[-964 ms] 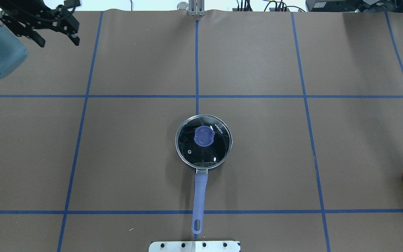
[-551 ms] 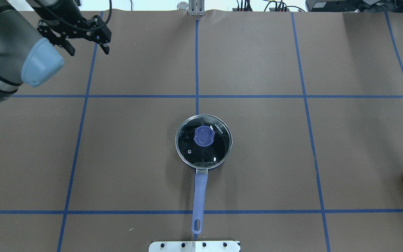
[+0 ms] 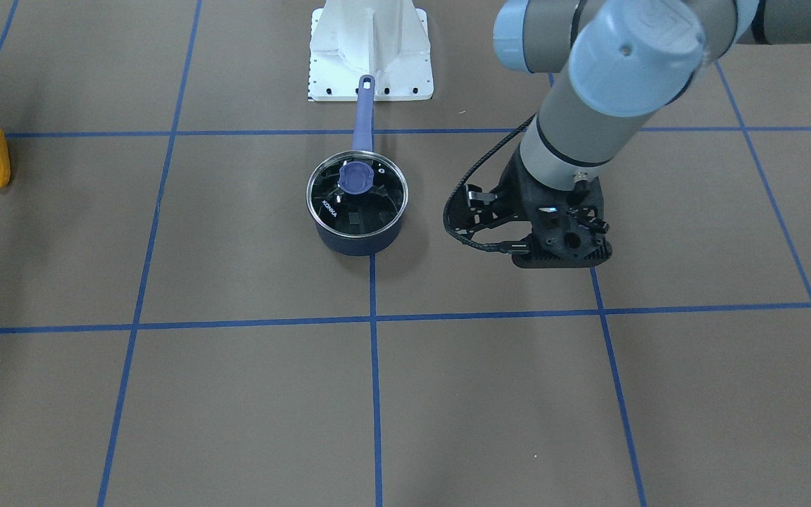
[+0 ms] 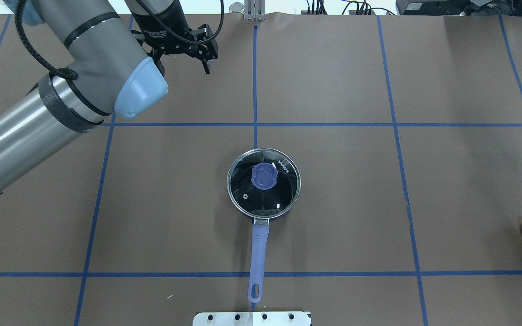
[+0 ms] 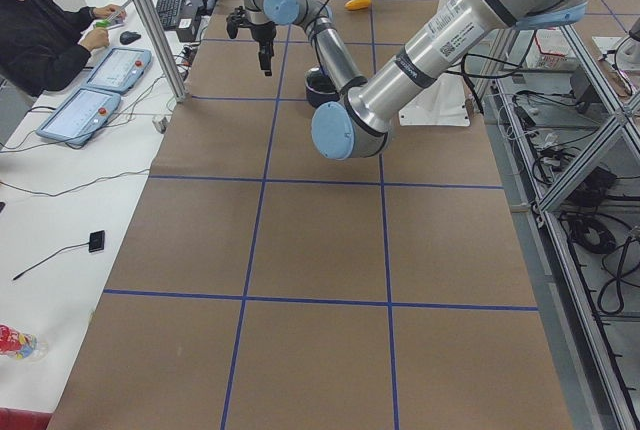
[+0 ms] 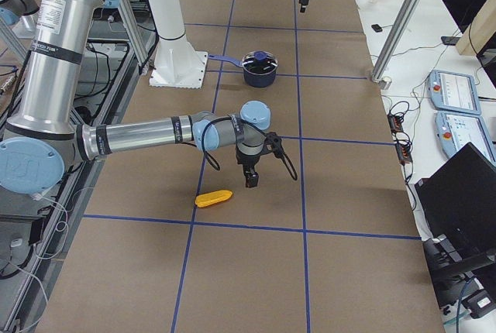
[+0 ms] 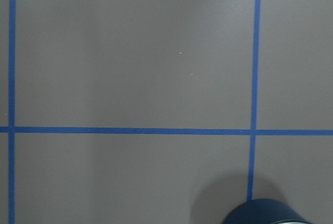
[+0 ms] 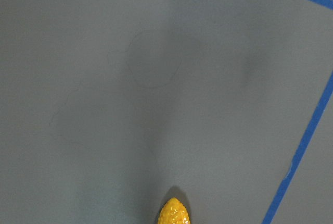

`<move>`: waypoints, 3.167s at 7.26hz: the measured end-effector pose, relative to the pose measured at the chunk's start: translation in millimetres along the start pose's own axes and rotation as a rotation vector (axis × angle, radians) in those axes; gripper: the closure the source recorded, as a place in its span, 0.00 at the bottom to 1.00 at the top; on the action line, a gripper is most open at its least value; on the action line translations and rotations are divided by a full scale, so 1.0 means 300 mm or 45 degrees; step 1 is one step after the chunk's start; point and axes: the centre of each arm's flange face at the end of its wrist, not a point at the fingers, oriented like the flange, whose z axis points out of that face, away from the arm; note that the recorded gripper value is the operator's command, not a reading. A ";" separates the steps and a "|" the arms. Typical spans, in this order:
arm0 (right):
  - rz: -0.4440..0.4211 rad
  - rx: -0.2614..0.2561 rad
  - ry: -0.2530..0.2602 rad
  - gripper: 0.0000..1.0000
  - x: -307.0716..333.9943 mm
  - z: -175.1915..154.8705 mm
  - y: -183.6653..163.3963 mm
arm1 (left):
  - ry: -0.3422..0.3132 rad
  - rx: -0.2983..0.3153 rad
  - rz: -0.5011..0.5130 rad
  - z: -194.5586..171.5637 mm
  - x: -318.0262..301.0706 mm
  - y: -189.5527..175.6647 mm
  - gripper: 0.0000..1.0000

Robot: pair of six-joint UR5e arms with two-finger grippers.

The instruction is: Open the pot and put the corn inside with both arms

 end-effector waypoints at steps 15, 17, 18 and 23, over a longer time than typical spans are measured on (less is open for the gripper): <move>-0.206 -0.316 0.065 0.13 -0.016 0.397 0.215 | 0.008 0.021 0.051 0.033 0.192 0.141 0.00; -0.257 -0.302 0.050 0.16 0.034 0.471 0.245 | 0.010 0.022 0.056 0.030 0.193 0.143 0.00; -0.274 -0.294 0.044 0.18 0.037 0.484 0.249 | 0.013 0.022 0.059 0.028 0.193 0.145 0.00; -0.340 -0.275 0.029 0.53 -0.031 0.468 0.227 | 0.007 0.018 0.057 0.039 0.181 0.144 0.00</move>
